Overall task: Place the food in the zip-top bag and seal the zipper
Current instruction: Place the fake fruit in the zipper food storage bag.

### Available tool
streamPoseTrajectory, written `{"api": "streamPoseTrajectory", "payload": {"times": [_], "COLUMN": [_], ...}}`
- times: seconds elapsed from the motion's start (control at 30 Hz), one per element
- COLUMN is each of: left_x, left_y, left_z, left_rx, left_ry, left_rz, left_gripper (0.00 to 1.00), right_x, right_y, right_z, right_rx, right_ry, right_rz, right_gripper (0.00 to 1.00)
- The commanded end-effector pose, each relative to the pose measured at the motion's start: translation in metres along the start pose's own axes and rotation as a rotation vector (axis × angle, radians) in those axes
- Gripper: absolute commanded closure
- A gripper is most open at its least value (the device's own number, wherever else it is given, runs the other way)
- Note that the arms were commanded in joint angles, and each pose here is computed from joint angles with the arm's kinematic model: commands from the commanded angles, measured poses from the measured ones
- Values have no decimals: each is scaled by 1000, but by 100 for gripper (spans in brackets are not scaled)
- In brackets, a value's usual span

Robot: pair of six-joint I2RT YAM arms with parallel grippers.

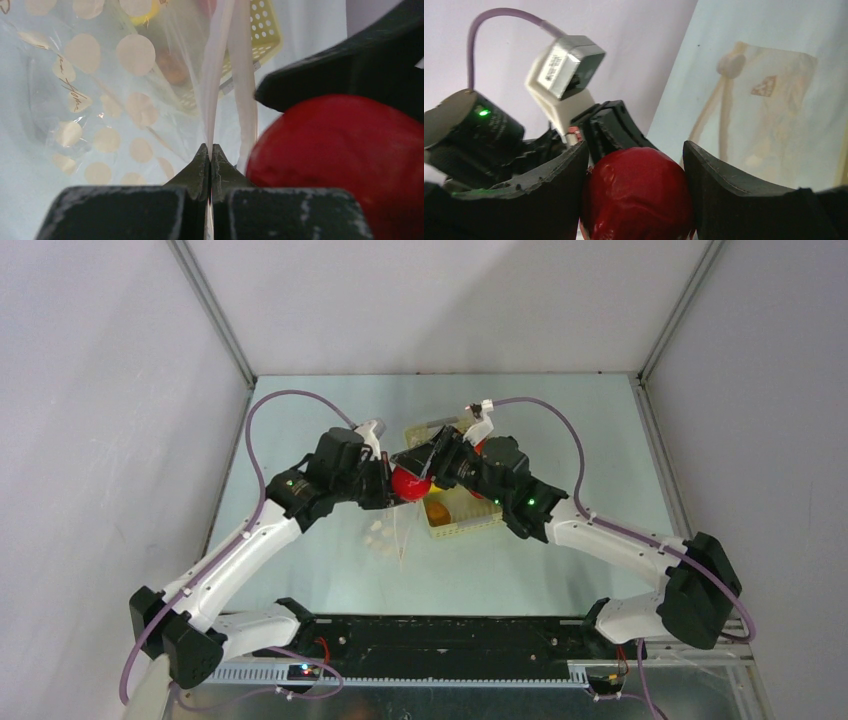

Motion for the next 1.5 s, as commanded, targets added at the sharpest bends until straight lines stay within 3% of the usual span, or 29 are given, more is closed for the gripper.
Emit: {"api": "streamPoseTrajectory", "payload": {"times": [0.0,0.4,0.67,0.87,0.97,1.1,1.47], "left_x": [-3,-7,-8,-6,-5,-3,-1], "left_y": [-13,-13,-15,-17,-17,-19,-22], "left_z": [-9,-16,-19,-19,-18,-17,-17], "left_rx": [72,63,74,94,100,117,150], "left_ry": [-24,-67,-74,-60,-52,-35,-20], "left_rz": [4,10,17,23,24,24,27], "left_gripper": [100,100,100,100,100,100,100], "right_x": [-2,17,23,33,33,35,32], "right_y": [-1,-54,-64,-60,-54,-51,-52], "right_z": [8,-4,-12,0,5,9,26], "right_rx": [-27,323,473,529,540,556,675], "right_ry": [-33,-22,-28,44,60,78,153], "right_rz": [36,-137,-258,-320,-328,-325,-343], "right_gripper": [91,91,90,82,70,62,50]}}
Point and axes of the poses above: each gripper's point midway between its finger pads, its own z axis out along the fingers, its own y axis along the line the jaws close on, x = y × z, the point moved 5 cm from there along -z, back along the fingers, and after that the axes turned 13 degrees about -z, right-handed, at the moved point
